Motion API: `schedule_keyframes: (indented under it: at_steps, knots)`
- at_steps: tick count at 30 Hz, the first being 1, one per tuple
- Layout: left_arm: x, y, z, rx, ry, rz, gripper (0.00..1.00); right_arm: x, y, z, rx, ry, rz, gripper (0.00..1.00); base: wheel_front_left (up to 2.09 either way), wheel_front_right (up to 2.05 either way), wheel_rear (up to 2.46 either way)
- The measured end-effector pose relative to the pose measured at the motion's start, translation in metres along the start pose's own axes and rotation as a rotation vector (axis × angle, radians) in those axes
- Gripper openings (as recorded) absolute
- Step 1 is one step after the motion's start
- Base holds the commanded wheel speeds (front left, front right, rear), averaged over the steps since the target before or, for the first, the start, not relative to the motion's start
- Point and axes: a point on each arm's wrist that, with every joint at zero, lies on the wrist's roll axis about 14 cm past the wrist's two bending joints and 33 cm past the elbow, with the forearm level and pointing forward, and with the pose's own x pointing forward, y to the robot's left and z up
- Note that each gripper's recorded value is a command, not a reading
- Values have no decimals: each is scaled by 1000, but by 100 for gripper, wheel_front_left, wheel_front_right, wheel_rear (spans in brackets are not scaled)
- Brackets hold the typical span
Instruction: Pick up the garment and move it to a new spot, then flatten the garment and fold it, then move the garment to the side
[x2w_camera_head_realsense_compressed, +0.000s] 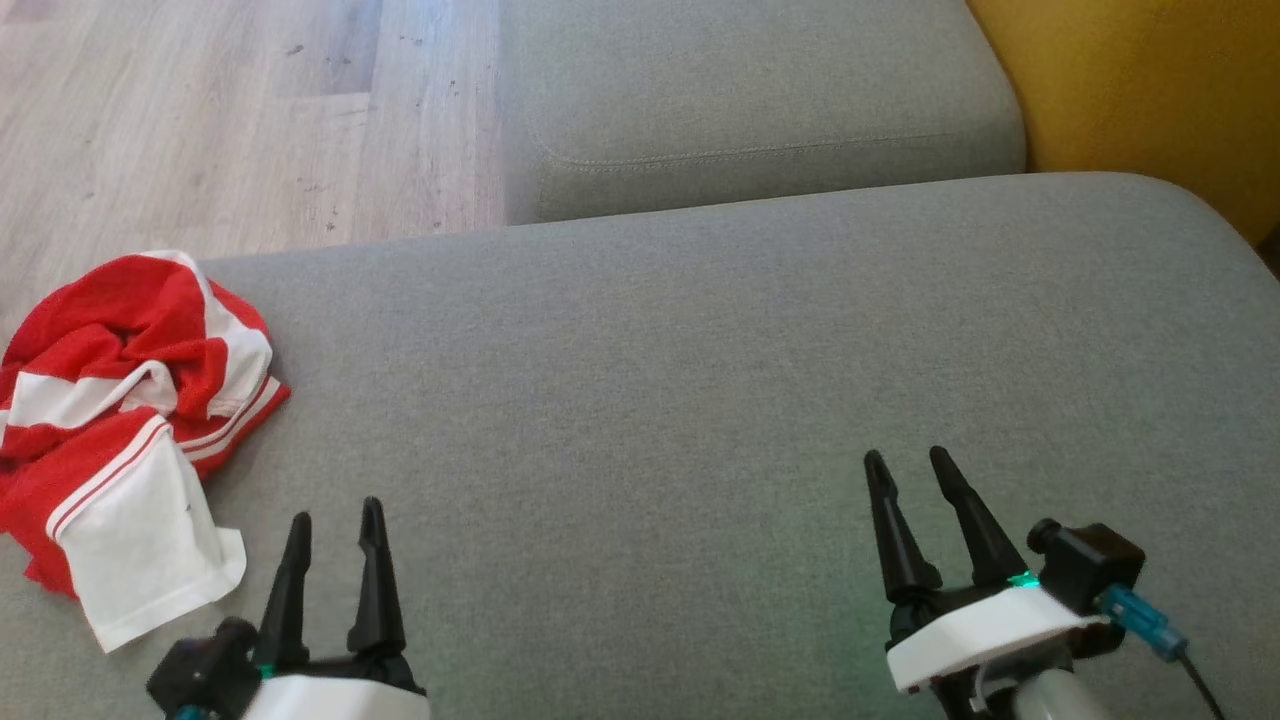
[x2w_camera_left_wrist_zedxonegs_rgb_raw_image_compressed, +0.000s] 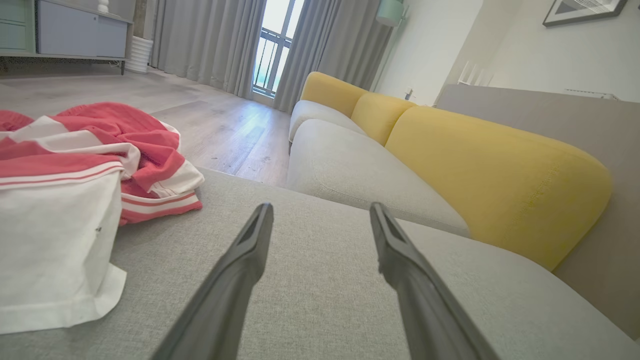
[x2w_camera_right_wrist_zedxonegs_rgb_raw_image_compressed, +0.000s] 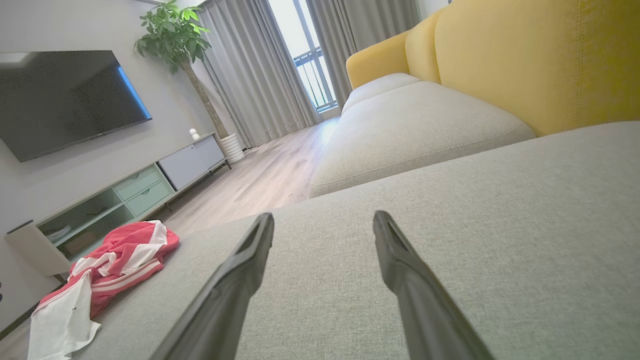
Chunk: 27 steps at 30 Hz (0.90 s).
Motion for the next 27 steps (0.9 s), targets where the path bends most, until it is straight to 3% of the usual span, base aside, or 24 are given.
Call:
schedule_keyframes:
  at_steps: [27]
  knots:
    - [-9,4,-12,241,8,-7,100,-5,13,-7,-264,-11,70,100,0,0,0]
